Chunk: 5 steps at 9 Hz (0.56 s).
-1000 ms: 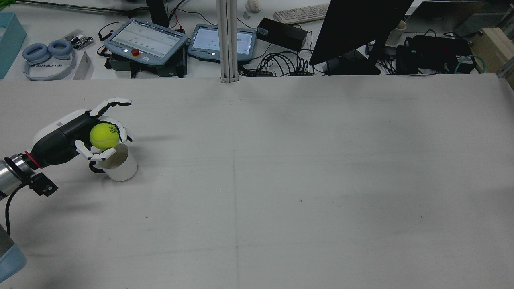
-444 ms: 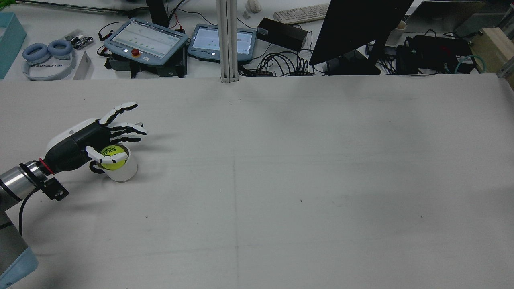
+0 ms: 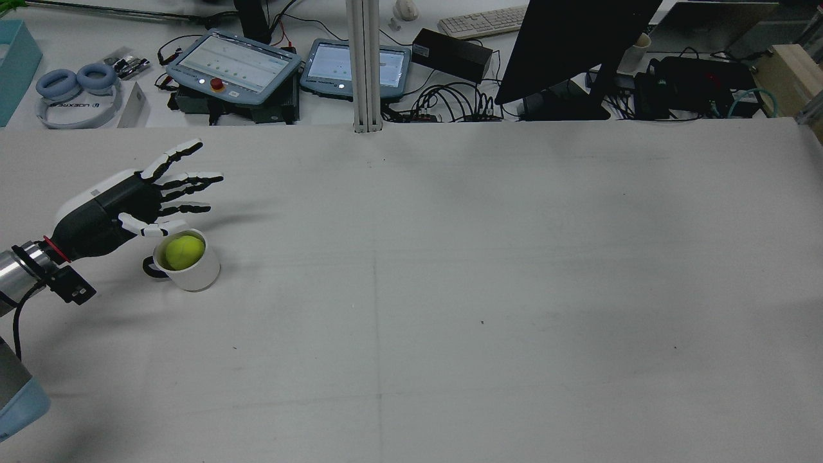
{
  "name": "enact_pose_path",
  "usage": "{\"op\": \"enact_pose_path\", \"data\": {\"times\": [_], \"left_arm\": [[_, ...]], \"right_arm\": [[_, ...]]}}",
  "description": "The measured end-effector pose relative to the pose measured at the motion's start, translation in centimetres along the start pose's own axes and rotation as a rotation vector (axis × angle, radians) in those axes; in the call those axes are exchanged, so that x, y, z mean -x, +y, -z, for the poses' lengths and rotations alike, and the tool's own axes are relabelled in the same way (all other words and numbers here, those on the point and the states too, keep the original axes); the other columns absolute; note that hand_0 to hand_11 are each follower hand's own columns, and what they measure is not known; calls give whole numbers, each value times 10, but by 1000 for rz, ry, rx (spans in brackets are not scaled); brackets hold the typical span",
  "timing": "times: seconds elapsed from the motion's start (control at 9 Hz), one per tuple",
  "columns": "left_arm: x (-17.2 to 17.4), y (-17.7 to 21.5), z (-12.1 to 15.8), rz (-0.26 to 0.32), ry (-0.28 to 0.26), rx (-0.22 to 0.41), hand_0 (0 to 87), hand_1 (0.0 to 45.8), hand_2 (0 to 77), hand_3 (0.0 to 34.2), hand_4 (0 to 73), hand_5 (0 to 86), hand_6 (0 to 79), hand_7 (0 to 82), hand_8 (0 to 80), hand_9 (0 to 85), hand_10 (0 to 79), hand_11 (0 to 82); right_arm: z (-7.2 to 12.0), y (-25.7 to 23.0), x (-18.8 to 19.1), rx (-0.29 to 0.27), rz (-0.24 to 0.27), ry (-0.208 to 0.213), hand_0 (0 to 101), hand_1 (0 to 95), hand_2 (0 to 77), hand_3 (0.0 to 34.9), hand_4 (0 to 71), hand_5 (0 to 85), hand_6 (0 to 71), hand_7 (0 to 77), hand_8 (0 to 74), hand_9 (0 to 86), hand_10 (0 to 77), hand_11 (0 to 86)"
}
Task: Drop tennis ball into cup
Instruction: 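Open the left hand fingers to release the ball into the mug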
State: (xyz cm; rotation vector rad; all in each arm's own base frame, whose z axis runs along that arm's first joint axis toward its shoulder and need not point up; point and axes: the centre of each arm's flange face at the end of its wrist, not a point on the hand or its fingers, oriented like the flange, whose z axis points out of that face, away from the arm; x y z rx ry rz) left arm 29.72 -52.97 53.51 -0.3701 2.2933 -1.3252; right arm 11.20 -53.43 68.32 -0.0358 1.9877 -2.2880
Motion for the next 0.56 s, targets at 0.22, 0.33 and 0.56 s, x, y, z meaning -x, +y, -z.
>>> {"op": "enact_pose_path", "data": {"times": [0.22, 0.33, 0.56], "left_arm": [[-64, -10, 9, 5, 80, -14, 568, 235, 344, 306, 11, 147, 202, 114, 104, 11, 82, 131], [-108, -18, 20, -9, 120, -29, 567, 240, 360, 305, 11, 147, 202, 114, 98, 11, 71, 131], [-196, -35, 56, -60, 210, -78, 578, 240, 376, 296, 5, 153, 196, 120, 82, 11, 71, 142]], "right_arm": [[0, 0, 0, 0, 0, 0, 0, 5, 5, 0, 0, 0, 0, 5, 0, 0, 0, 5], [0, 0, 0, 0, 0, -1, 0, 5, 5, 0, 0, 0, 0, 5, 0, 0, 0, 5], [0, 0, 0, 0, 0, 0, 0, 5, 5, 0, 0, 0, 0, 5, 0, 0, 0, 5]]}}
